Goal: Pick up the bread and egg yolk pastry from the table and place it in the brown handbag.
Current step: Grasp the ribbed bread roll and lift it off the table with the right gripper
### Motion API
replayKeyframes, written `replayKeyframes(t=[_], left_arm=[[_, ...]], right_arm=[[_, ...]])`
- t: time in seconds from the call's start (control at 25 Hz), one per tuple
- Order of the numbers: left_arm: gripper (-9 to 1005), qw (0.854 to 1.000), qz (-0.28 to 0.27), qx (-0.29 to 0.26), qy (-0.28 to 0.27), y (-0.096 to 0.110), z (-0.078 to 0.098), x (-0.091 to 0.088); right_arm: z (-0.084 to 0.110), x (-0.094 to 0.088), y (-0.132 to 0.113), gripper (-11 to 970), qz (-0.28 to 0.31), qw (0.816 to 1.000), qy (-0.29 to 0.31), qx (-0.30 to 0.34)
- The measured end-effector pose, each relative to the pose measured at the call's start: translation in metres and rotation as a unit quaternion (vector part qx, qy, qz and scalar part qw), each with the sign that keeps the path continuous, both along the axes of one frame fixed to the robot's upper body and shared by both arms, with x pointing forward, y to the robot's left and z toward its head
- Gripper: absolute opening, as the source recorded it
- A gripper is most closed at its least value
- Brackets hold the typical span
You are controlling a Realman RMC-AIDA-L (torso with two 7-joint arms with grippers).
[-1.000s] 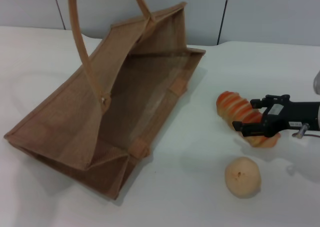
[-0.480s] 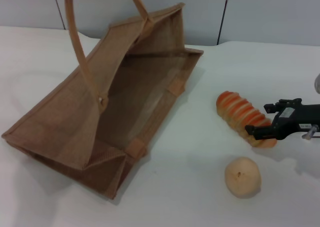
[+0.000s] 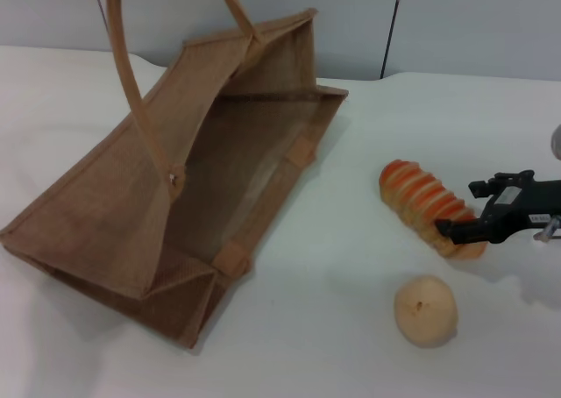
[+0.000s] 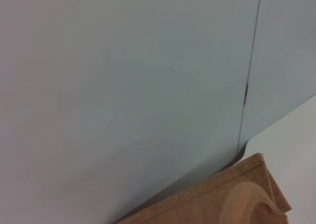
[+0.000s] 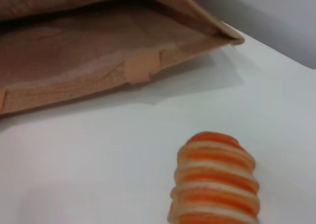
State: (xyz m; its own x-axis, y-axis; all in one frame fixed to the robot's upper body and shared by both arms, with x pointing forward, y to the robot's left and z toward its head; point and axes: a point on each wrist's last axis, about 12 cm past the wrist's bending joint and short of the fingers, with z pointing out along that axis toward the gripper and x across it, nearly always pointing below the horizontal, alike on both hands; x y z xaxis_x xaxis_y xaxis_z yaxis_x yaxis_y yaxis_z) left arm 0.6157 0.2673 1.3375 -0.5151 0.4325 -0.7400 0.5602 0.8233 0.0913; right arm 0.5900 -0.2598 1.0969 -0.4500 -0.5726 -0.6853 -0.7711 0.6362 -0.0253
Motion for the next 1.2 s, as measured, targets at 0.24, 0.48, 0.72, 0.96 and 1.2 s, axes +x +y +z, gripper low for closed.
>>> replayKeyframes(t=[0.24,0.48,0.72,0.96,1.2], left_arm=[[121,1.0,0.0,0.0,-0.001,0.0,0.0,0.0],[121,1.0,0.0,-0.001,-0.003,0.0,0.001,0.001],[121,1.0,0.0,-0.001,-0.003,-0.001,0.0,0.001],[121,1.0,0.0,-0.004,0.005,-0.001,-0.003,0.003],[121,1.0,0.001,-0.004,0.008,0.0,-0.005,0.004]], right_arm=[[0.0,0.002,0.003,866,0.001,1.0,0.005,-0.004],[-0.002,0.003,0.007,863,0.008,1.0,0.013,-0.008],[-0.007,0.004,0.013,861,0.014,1.0,0.024,-0.01],[-0.008,0.006,0.015,858,0.015,0.999,0.026,-0.01],[-0.007,0.006,0.016,856,0.02,0.999,0.029,-0.011]])
